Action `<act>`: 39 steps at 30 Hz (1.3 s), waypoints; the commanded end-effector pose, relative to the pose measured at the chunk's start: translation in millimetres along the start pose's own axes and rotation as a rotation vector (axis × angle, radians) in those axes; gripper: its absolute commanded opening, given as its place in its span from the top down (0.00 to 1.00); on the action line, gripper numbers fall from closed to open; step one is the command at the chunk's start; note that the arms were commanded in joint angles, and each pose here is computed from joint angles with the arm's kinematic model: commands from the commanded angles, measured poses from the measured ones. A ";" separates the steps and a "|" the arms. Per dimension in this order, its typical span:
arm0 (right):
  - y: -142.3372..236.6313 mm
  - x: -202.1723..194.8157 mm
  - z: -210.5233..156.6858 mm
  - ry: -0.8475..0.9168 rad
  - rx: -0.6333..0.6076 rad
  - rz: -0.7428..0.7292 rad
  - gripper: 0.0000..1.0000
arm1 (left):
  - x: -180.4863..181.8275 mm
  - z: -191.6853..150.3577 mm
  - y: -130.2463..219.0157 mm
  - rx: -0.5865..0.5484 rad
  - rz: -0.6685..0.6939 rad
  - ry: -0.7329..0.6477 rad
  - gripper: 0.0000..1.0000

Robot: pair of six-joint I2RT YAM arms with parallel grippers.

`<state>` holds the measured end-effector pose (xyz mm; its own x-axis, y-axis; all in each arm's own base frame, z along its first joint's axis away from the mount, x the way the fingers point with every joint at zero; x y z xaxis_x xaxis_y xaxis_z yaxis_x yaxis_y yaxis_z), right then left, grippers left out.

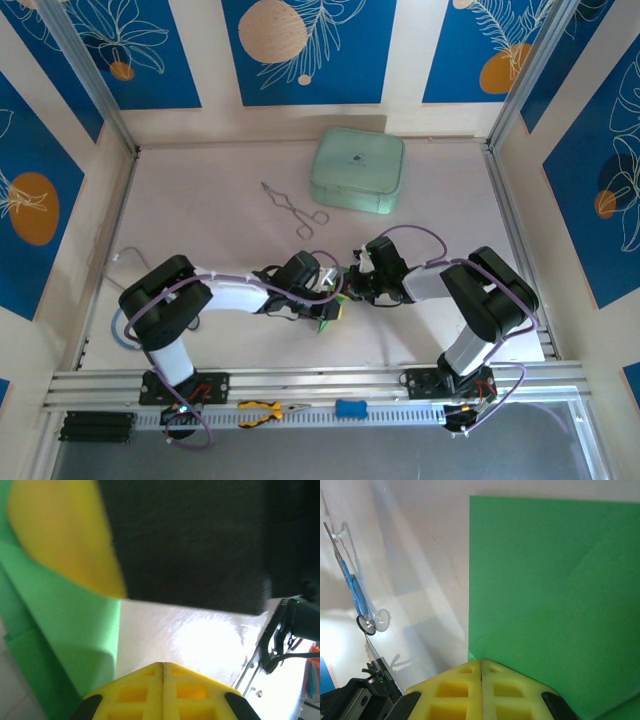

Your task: Fold a paper plane with a square sheet of paper (pick it up from the middle)

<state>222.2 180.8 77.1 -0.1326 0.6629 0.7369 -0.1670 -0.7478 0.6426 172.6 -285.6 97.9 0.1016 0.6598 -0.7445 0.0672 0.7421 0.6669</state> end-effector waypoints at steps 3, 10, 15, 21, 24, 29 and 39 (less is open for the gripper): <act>-3.3 -36.5 -28.0 -0.113 0.092 -0.213 0.98 | 20.3 -10.7 -3.9 0.002 0.035 0.021 1.00; -2.8 -38.0 -28.9 -0.117 0.093 -0.219 0.98 | 33.1 -22.2 2.0 -0.008 0.039 0.053 1.00; -2.3 -39.1 -29.3 -0.120 0.092 -0.222 0.98 | 38.9 -30.9 8.1 -0.009 0.038 0.067 1.00; -2.1 -39.3 -29.4 -0.121 0.093 -0.223 0.98 | 51.5 -43.6 16.1 -0.002 0.070 0.092 1.00; -2.0 -39.3 -29.4 -0.120 0.093 -0.223 0.98 | 59.3 -50.7 20.3 0.003 0.102 0.101 1.00; -1.8 -38.6 -28.7 -0.120 0.092 -0.223 0.98 | 65.3 -56.9 27.1 0.002 0.149 0.096 1.00; -0.8 -37.8 -28.9 -0.123 0.093 -0.225 0.98 | 28.5 -46.9 54.6 -0.121 0.069 0.028 1.00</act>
<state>221.9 180.6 76.9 -0.1302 0.6651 0.7353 -0.1662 -0.7458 0.6451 133.2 -223.6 97.6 0.0590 0.7110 -0.7008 -0.0139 0.7025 0.7115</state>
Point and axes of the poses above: each hand's point on the last joint's axis, 136 mm out from that joint toward the fingers, its own y axis back along the fingers, its own x axis along the line the jaws close on, z = x × y, the point moved 10 cm from there along y, back along the fingers, and after that the axes turned 13 degrees about y, right-handed, at the moved point
